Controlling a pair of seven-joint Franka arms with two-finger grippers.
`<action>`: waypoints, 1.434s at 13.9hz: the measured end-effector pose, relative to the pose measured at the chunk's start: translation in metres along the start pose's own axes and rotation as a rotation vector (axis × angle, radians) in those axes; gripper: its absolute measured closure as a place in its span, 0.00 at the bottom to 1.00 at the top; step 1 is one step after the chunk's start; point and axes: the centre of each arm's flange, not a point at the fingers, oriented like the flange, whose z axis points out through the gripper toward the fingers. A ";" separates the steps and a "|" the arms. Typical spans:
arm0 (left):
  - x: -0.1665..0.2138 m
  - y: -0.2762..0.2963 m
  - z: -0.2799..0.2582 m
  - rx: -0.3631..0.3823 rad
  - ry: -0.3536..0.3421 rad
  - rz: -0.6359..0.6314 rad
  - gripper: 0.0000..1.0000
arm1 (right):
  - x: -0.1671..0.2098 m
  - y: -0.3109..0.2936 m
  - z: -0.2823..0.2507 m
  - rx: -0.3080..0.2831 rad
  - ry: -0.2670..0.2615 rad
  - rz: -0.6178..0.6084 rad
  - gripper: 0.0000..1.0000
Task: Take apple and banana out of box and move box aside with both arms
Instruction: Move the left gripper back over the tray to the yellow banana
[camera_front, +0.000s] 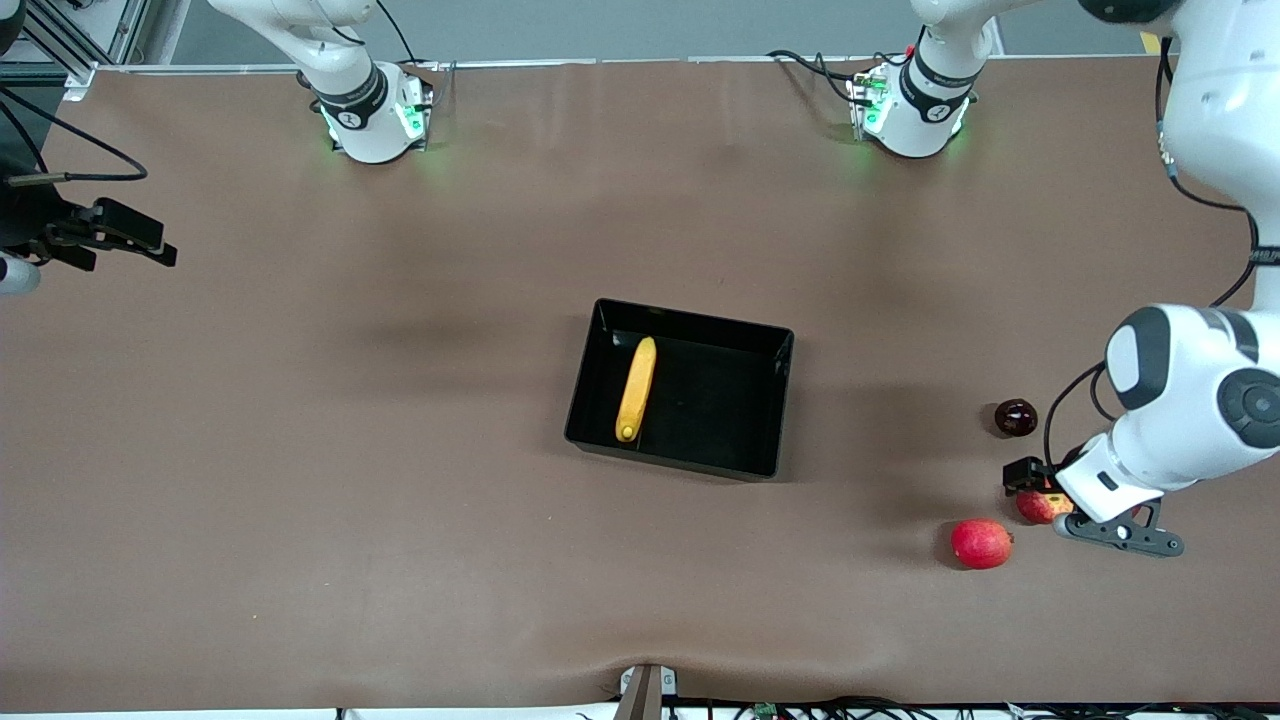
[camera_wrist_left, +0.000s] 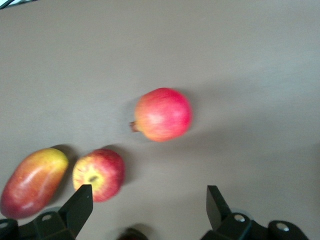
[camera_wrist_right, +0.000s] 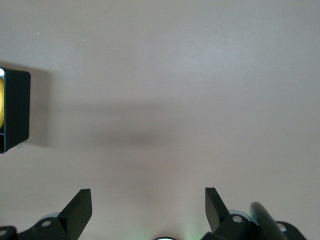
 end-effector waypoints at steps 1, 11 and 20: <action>0.002 0.021 -0.015 -0.022 -0.002 -0.015 0.00 | 0.000 0.000 0.000 0.000 0.000 0.000 0.00; -0.024 0.372 0.005 -0.083 0.000 -0.138 0.00 | 0.000 0.000 0.000 0.000 0.000 0.001 0.00; -0.039 0.463 0.094 -0.148 0.140 -0.149 0.00 | 0.000 0.001 0.000 0.000 0.000 0.001 0.00</action>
